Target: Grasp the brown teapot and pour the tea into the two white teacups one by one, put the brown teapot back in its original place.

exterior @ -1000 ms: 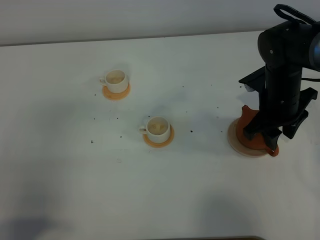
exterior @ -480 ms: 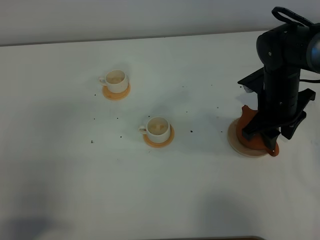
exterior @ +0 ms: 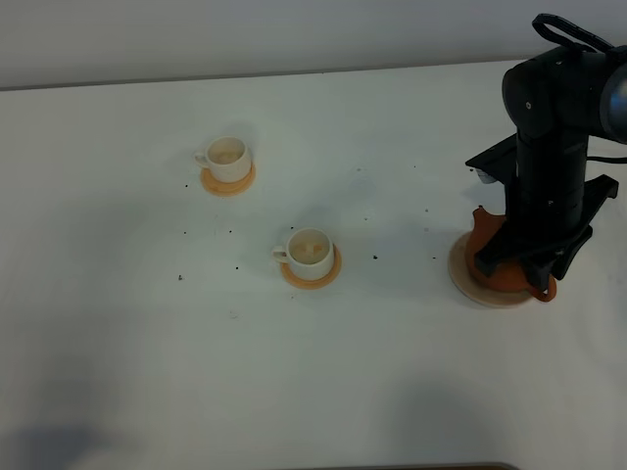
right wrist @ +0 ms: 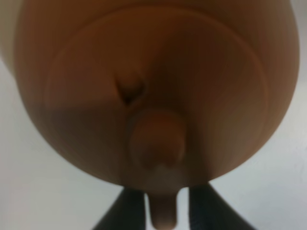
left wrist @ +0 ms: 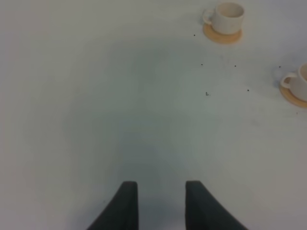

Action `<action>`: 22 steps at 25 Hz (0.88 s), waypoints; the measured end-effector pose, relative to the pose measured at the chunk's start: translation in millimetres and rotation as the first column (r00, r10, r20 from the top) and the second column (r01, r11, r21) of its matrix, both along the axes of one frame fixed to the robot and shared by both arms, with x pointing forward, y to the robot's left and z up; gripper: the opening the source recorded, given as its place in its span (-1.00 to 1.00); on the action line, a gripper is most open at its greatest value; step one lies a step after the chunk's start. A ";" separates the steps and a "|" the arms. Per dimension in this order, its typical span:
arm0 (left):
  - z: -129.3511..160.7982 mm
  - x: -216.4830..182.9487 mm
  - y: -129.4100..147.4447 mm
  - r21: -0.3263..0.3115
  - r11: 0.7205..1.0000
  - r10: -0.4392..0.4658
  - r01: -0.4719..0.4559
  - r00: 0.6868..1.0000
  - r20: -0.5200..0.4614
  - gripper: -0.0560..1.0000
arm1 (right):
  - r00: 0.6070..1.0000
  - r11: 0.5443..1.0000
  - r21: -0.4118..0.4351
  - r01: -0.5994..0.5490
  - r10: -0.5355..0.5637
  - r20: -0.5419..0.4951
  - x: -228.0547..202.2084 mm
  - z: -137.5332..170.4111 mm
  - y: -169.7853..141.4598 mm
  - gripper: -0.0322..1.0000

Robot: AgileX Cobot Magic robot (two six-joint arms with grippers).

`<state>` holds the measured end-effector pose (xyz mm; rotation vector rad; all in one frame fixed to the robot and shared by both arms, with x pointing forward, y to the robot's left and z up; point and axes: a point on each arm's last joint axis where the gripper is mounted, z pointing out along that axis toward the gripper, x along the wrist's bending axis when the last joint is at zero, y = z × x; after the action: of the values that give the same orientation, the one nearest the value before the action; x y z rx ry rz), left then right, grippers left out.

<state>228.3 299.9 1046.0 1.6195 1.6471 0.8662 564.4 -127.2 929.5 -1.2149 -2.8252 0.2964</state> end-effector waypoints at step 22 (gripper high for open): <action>0.0 0.0 0.0 0.000 1.000 0.000 0.000 1.000 0.000 -0.43 | 1.000 1.000 -0.004 -0.012 0.012 -0.006 -1.1 2.8 -0.9 -0.75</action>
<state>228.3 299.9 1046.0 1.6195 1.6471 0.8662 563.3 -128.1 932.3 -1.1967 -2.8290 0.3058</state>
